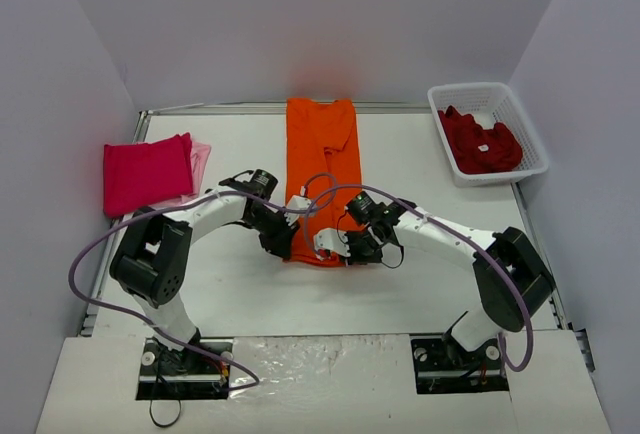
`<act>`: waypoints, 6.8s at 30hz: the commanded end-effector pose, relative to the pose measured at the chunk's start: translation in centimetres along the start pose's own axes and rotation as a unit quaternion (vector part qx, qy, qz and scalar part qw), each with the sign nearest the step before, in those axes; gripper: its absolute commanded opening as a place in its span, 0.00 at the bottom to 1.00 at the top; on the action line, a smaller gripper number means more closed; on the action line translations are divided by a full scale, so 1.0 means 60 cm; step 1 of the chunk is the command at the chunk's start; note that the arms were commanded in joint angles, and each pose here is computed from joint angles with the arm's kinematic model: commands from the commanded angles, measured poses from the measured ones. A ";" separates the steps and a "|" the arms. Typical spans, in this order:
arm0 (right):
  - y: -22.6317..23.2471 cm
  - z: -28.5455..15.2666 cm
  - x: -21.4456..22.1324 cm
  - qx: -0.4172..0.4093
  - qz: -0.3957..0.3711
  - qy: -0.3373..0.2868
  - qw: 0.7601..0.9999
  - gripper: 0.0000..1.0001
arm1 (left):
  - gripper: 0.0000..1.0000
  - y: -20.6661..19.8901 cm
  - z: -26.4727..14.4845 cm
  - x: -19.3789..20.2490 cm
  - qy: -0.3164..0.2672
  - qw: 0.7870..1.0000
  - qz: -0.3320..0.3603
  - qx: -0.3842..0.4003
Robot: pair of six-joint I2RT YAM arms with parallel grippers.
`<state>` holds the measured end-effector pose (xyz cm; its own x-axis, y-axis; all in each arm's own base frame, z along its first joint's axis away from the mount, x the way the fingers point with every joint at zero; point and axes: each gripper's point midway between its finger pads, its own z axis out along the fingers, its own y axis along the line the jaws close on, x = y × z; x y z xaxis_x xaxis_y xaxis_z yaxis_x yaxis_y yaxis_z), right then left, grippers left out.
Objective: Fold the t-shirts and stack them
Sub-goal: Grab the bottom of the folded rectangular tshirt with both arms, then fold the folded rectangular tshirt in 1/3 of the way, then grab one side of the 2/3 rectangular tshirt with both arms
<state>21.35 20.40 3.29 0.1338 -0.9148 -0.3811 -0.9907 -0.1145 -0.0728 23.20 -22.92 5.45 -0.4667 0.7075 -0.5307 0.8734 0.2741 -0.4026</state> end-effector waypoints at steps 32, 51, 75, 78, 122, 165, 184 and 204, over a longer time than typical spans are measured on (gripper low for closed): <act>0.086 -0.105 -0.048 -0.116 0.006 -0.042 0.992 0.00 | 0.02 -0.167 -0.077 -0.002 -0.007 0.980 0.108 0.165; 0.054 -0.128 -0.063 -0.093 -0.014 -0.050 0.994 0.00 | 0.02 -0.163 -0.102 -0.049 -0.046 0.983 0.135 0.117; -0.061 -0.167 -0.063 0.001 0.005 -0.050 0.999 0.00 | 0.02 -0.091 -0.124 -0.098 -0.039 0.984 0.170 0.024; -0.074 -0.166 -0.062 0.004 0.006 -0.048 0.999 0.00 | 0.02 -0.077 -0.131 -0.109 -0.037 0.984 0.177 0.011; -0.306 -0.157 -0.041 0.096 0.021 -0.069 0.993 0.00 | 0.02 0.107 -0.175 -0.230 -0.033 0.973 0.191 -0.123; -0.415 -0.056 0.023 0.085 0.073 -0.056 0.992 0.15 | 0.05 0.248 -0.141 -0.247 -0.033 0.972 0.182 -0.142; -0.441 -0.129 0.001 0.144 0.074 -0.054 0.985 0.36 | 0.33 0.240 -0.196 -0.294 -0.066 0.962 0.199 -0.175; -0.166 -0.100 0.034 0.000 0.201 -0.079 0.976 0.43 | 0.33 0.090 -0.079 -0.099 0.027 0.933 0.269 -0.238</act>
<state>33.47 17.66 9.06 -0.1783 -0.8365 -0.5181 -0.9796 0.2003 0.0137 29.06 -22.28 8.50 -0.0167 0.8489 -0.5283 0.9864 0.1004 0.1300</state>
